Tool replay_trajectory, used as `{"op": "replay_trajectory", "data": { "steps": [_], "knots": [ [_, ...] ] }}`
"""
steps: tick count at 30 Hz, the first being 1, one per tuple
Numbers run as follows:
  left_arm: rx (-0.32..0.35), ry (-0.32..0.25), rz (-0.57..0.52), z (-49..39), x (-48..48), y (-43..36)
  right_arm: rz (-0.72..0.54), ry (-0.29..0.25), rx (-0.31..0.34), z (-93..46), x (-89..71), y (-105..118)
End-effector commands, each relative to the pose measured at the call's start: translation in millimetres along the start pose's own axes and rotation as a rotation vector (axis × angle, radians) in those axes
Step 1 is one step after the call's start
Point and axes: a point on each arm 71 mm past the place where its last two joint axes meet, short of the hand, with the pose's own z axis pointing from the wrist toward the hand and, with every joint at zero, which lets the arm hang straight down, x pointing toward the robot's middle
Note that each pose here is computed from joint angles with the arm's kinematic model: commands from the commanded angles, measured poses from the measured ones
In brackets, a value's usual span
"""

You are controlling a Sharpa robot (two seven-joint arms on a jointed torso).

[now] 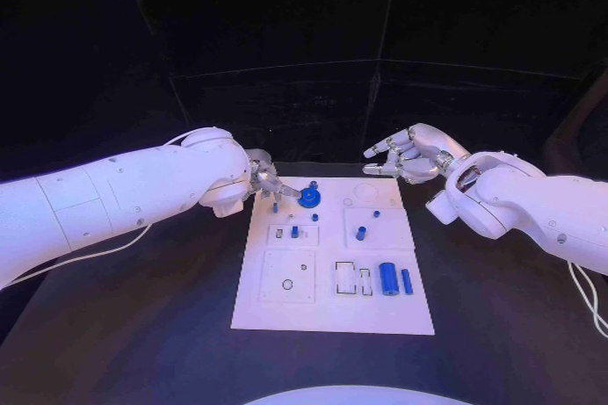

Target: Assemble the parts on the task board

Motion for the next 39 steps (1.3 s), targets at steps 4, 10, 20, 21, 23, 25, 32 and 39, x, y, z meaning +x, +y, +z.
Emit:
{"op": "replay_trajectory", "data": {
  "steps": [4, 10, 20, 21, 23, 25, 32, 39],
  "knots": [
    [-0.05, 0.1, 0.062, 10.9, -10.5, 3.5, 0.001, 0.009, -0.012, 1.9, 1.3, 2],
    [-0.1, 0.111, 0.09, 27.3, -17.0, 7.4, 0.002, 0.013, -0.015, 3.1, 2.8, 3],
    [-0.132, 0.11, 0.098, 45.3, -14.9, 13.6, 0.003, 0.014, -0.019, 4.3, 4.2, 4],
    [-0.133, 0.11, 0.097, 46.6, -14.1, 14.0, 0.003, 0.014, -0.019, 4.4, 4.3, 4],
    [-0.135, 0.111, 0.096, 48.6, -13.0, 14.4, 0.003, 0.015, -0.02, 4.6, 4.6, 5],
    [-0.136, 0.113, 0.097, 50.5, -11.6, 14.8, 0.004, 0.015, -0.021, 4.8, 4.9, 5],
    [-0.132, 0.12, 0.098, 54.6, -7.1, 15.0, 0.004, 0.017, -0.022, 5.2, 5.5, 5],
    [-0.124, 0.128, 0.101, 56.1, -4.4, 13.4, 0.005, 0.018, -0.023, 5.6, 6.0, 6]
  ]
}}
